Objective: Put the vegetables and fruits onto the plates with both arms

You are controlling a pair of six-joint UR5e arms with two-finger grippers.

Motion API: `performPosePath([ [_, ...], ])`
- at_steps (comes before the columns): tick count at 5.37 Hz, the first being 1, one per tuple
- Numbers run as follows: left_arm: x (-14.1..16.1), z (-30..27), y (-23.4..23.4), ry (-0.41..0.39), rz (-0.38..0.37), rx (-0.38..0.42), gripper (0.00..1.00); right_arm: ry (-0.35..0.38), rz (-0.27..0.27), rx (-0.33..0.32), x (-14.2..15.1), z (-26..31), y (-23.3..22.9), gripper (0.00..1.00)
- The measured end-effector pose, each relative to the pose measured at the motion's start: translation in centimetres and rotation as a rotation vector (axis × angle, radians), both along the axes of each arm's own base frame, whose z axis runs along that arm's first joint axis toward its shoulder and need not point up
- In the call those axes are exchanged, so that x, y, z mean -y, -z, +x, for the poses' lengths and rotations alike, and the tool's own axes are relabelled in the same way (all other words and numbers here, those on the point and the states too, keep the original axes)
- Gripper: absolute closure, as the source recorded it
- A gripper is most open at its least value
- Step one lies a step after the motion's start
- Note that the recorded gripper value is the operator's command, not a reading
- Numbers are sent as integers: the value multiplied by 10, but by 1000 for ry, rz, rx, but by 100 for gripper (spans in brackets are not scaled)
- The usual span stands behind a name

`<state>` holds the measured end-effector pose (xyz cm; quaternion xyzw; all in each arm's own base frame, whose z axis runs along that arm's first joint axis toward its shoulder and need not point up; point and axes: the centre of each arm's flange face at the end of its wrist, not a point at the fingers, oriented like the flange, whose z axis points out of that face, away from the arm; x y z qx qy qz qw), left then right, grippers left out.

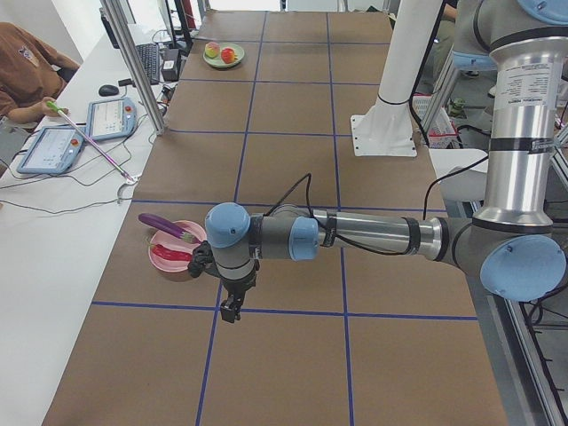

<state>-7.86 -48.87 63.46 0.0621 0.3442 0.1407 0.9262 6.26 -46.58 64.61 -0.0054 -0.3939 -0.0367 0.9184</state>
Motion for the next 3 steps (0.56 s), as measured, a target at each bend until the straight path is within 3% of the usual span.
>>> performPosePath([
  [3, 0, 0, -1, -2, -2, 0, 0, 1, 1, -1, 0, 0, 0, 0],
])
